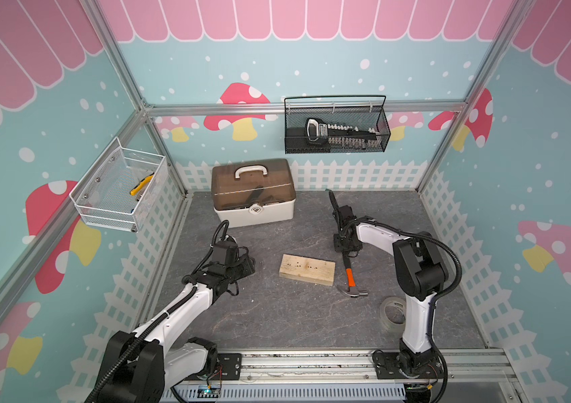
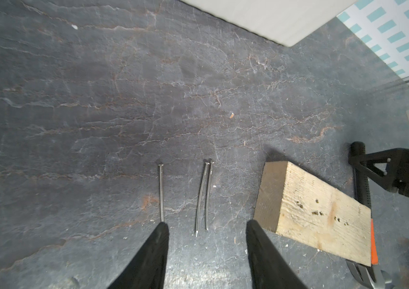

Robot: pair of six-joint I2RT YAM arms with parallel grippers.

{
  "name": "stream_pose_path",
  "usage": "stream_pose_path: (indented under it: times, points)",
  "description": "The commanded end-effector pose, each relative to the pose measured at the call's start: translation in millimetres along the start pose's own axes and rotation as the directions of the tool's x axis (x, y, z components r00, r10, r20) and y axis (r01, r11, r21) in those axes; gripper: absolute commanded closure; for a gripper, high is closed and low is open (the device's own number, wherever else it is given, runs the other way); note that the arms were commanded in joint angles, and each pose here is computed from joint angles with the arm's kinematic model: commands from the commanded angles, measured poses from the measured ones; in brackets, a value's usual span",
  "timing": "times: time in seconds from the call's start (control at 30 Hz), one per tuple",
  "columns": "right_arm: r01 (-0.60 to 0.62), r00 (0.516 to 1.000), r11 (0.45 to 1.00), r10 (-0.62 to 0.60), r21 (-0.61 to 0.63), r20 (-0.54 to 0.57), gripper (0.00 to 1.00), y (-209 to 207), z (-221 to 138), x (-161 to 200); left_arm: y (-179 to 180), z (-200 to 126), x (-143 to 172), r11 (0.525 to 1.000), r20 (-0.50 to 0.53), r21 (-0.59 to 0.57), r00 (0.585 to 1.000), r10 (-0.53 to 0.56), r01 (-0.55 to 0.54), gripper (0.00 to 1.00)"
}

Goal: Use a claw hammer to pull out a nail
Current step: Place the hammer at the center of the board, then reset both arms

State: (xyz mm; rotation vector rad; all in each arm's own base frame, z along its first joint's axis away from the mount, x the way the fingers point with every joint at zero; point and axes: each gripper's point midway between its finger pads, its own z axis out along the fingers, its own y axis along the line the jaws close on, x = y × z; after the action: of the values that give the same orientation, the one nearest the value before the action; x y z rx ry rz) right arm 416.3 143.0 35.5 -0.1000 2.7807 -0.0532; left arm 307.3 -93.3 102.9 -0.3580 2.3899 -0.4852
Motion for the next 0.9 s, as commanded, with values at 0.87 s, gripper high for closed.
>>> stream_pose_path:
  times: [0.87]
  points:
    - [-0.262,0.671,0.908,-0.071,0.326,0.738,0.00,-183,-79,18,105,-21,-127,0.953,0.611,-0.271,0.742,0.277,-0.133,0.01]
